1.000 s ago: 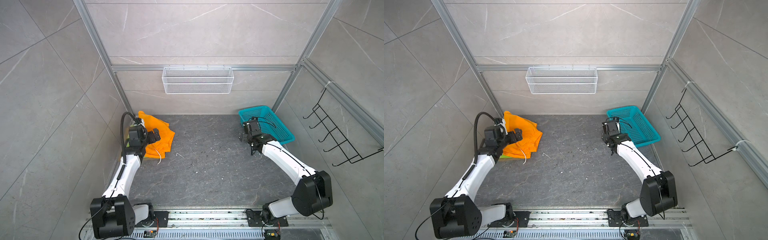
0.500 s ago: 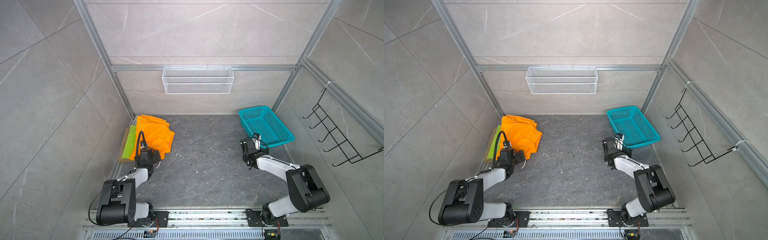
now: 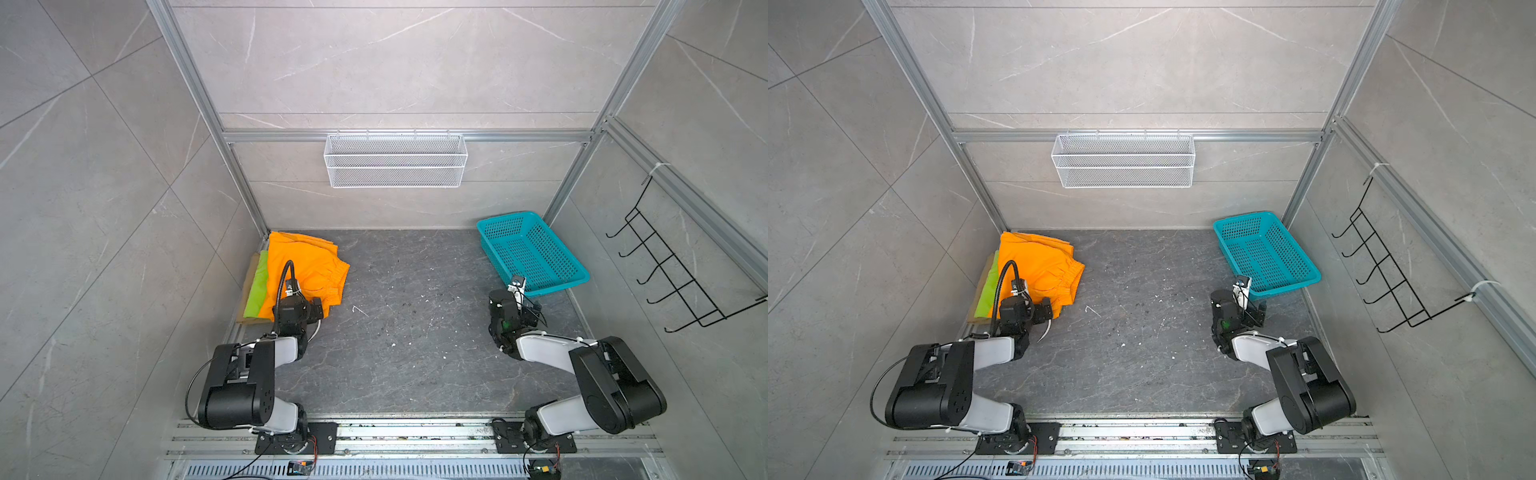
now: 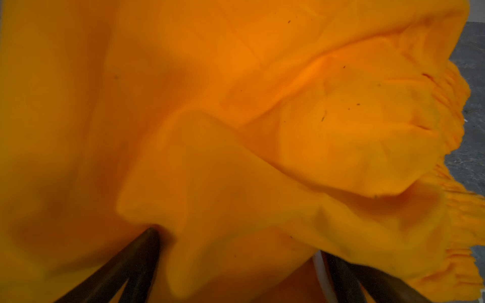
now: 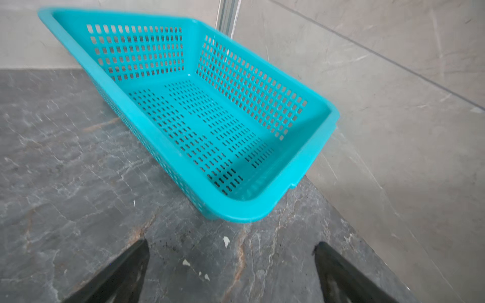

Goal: Fold and stack the shorts

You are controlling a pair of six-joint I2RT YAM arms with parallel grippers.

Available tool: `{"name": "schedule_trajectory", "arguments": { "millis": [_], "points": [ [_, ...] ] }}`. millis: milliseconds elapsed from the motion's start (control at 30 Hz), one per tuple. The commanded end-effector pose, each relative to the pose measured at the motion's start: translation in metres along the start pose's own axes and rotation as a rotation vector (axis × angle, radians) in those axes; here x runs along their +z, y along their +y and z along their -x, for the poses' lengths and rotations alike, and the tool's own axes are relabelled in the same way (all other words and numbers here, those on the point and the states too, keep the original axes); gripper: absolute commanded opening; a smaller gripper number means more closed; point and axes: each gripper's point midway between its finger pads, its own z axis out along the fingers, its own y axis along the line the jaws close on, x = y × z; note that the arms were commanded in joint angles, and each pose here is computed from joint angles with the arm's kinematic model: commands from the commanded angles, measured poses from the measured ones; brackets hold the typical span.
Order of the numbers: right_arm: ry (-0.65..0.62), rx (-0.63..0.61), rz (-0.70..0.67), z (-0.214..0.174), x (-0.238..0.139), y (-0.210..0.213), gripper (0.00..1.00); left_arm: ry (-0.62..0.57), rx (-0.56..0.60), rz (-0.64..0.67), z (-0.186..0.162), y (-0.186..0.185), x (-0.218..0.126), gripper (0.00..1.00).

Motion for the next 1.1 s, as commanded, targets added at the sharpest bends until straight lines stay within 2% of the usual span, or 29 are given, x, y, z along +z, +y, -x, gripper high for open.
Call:
{"name": "schedule_trajectory", "arguments": {
  "millis": [0, 100, 200, 267, 433, 600, 700, 767, 800, 833, 867, 967, 1067],
  "points": [
    [-0.083, 0.063, -0.006, 0.015, -0.005, -0.006, 1.0, -0.1, 0.011, -0.037, 0.026, -0.005, -0.001, 1.0],
    [-0.143, 0.1, -0.001, 0.014, -0.006, -0.009, 1.0, -0.099, 0.011, -0.036, 0.026, -0.005, -0.001, 1.0],
    [-0.148, 0.109, 0.002, 0.014, -0.009, -0.011, 1.0, -0.122, 0.011, -0.047, 0.024, -0.006, -0.003, 1.0],
    [-0.171, 0.137, 0.016, 0.013, -0.014, -0.015, 1.0, -0.155, 0.012, -0.044, 0.021, -0.006, -0.003, 1.0],
    [-0.233, 0.247, 0.0, 0.005, -0.029, -0.04, 1.0, -0.134, 0.013, -0.048, 0.018, -0.006, -0.004, 1.0],
    [-0.233, 0.243, 0.002, 0.005, -0.028, -0.038, 1.0, -0.138, 0.012, -0.048, 0.019, -0.006, -0.003, 1.0],
    [-0.229, 0.164, 0.092, 0.01, -0.024, -0.016, 1.0, -0.129, 0.003, -0.066, 0.018, -0.005, -0.002, 1.0],
    [-0.223, 0.036, 0.311, 0.008, -0.028, 0.027, 1.0, -0.132, 0.002, -0.066, 0.019, -0.005, -0.003, 1.0],
    [-0.224, 0.014, 0.361, 0.008, -0.027, 0.038, 1.0, -0.131, 0.001, -0.066, 0.019, -0.005, -0.003, 1.0],
    [-0.202, 0.049, 0.403, 0.006, -0.02, 0.038, 1.0, -0.13, 0.001, -0.066, 0.018, -0.005, -0.003, 1.0],
    [-0.122, 0.1, 0.425, -0.007, -0.001, 0.029, 0.99, -0.131, 0.001, -0.067, 0.019, -0.005, -0.003, 1.0],
    [-0.043, 0.098, 0.45, -0.009, 0.012, 0.035, 1.0, -0.13, 0.001, -0.068, 0.018, -0.005, -0.003, 1.0],
    [-0.062, 0.101, 0.438, -0.008, 0.014, 0.033, 1.0, -0.125, -0.002, -0.068, 0.018, -0.004, -0.002, 1.0]
  ]
}}
